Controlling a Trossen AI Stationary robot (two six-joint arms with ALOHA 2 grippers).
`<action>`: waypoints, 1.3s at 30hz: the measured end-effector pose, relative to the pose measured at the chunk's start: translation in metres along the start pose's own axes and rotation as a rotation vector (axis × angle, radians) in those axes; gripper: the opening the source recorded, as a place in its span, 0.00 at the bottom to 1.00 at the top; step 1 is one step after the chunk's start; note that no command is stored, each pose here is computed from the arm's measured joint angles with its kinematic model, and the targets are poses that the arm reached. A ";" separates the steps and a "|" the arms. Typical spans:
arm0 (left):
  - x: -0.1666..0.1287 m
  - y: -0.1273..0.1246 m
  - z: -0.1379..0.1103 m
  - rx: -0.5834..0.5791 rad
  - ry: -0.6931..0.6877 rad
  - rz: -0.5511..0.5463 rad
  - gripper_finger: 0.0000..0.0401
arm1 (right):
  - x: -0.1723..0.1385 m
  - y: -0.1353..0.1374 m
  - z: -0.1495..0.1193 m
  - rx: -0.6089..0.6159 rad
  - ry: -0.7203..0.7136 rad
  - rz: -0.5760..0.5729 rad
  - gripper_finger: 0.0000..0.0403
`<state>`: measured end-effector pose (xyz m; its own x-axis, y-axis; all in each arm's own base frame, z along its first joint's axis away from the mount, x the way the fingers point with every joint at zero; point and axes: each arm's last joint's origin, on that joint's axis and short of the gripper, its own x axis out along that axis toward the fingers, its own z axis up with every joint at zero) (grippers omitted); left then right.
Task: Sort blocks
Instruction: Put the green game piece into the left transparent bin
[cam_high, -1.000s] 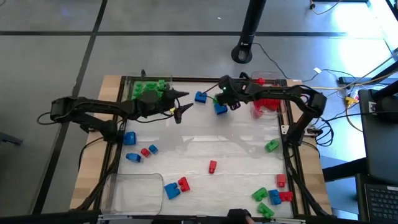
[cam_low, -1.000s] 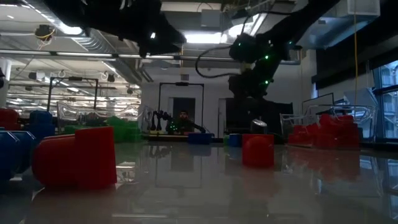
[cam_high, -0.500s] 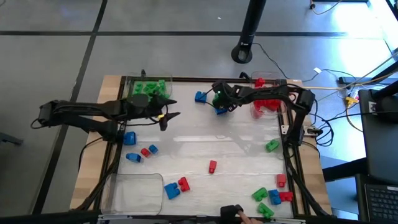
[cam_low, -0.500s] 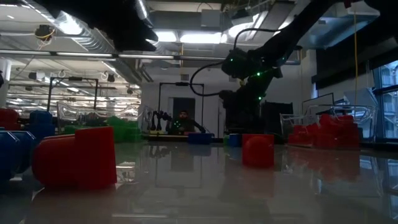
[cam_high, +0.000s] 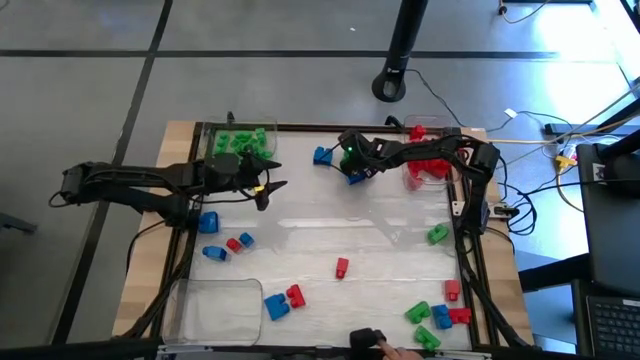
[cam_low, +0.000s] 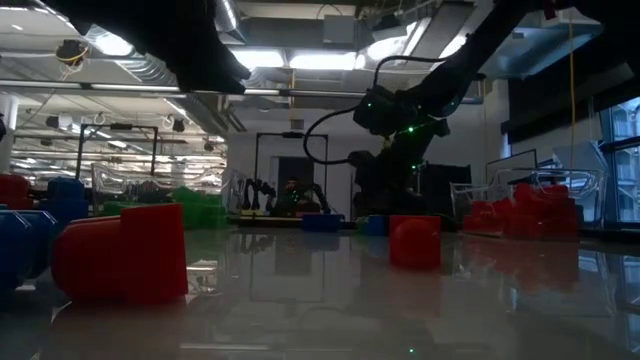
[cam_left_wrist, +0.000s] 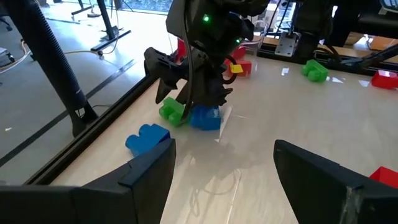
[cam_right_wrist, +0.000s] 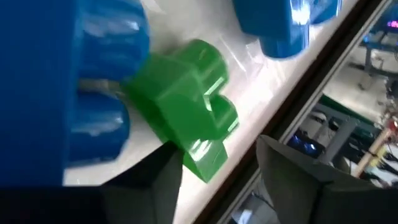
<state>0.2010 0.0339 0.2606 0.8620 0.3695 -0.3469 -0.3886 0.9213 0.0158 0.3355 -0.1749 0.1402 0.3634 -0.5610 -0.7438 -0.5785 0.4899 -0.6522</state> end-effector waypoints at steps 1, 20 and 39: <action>0.000 0.000 0.000 -0.004 0.000 0.000 0.65 | 0.000 0.000 0.000 -0.002 -0.014 0.005 0.47; 0.000 0.000 -0.001 -0.023 0.006 0.002 0.65 | -0.019 -0.012 -0.005 0.016 0.040 -0.061 0.04; -0.035 0.012 0.006 0.011 -0.061 0.103 0.65 | -0.101 -0.123 0.037 0.311 -0.495 -0.470 0.03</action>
<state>0.1687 0.0325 0.2788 0.8362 0.4683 -0.2856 -0.4725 0.8794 0.0584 0.3969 -0.1537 0.2901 0.8501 -0.4276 -0.3074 -0.0746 0.4801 -0.8741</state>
